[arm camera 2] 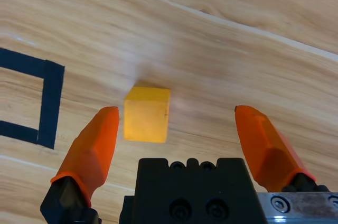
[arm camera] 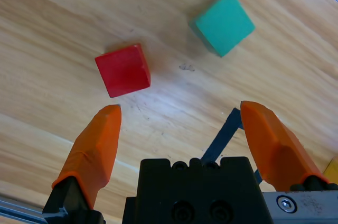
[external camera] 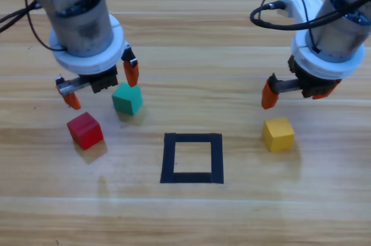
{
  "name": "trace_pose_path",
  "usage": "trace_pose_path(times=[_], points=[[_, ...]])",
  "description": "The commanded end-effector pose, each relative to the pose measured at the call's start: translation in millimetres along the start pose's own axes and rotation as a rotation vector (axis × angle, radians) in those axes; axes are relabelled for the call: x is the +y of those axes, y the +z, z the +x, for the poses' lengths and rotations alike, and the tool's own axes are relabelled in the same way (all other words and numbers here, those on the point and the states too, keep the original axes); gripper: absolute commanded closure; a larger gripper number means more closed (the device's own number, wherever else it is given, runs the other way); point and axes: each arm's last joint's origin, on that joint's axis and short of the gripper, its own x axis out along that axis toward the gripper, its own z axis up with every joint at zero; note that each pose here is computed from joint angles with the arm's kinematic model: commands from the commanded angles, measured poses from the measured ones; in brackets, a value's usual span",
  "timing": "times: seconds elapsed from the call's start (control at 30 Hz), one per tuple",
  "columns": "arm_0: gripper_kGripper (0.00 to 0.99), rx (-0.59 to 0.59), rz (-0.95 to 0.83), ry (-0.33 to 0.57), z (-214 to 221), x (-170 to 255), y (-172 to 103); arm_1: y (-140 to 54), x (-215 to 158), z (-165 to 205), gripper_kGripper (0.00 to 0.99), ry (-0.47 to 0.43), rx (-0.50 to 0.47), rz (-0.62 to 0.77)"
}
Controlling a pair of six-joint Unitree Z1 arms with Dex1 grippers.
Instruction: Stack the blocks in the rectangular block: red at the bottom, yellow in the middle, green on top
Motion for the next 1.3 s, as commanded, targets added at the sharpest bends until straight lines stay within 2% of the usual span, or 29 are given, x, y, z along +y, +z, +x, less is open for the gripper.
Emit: trace_pose_path(times=[0.03, 0.27, 0.67, 0.9, 1.03, 1.17, 1.2, 1.3], points=[[0.028, 0.053, -0.101, 0.056, 21, 12, 23, -10.2, 30, 19, 0.04, 0.005, 0.054, -0.07], [0.028, 0.104, -0.158, 0.073, 32, 20, 36, -13.9, 31, 42, 0.056, -0.023, 0.105, -0.065], [0.027, 0.184, -0.209, 0.085, 50, 34, 27, -18.4, 30, 56, 0.1, -0.046, 0.15, -0.054], [0.028, 0.188, -0.224, 0.096, 58, 39, 25, -21.8, 29, 59, 0.157, -0.055, 0.168, -0.053], [0.028, 0.187, -0.235, 0.097, 61, 40, 27, -22.0, 29, 62, 0.243, -0.057, 0.184, -0.058], [0.028, 0.183, -0.243, 0.097, 70, 37, 27, -21.3, 30, 63, 0.264, -0.047, 0.197, -0.058], [0.03, 0.183, -0.245, 0.102, 72, 37, 27, -21.1, 31, 62, 0.326, -0.038, 0.2, -0.059], [0.03, 0.186, -0.246, 0.116, 81, 36, 26, -22.1, 32, 64, 0.593, -0.022, 0.213, -0.077]])
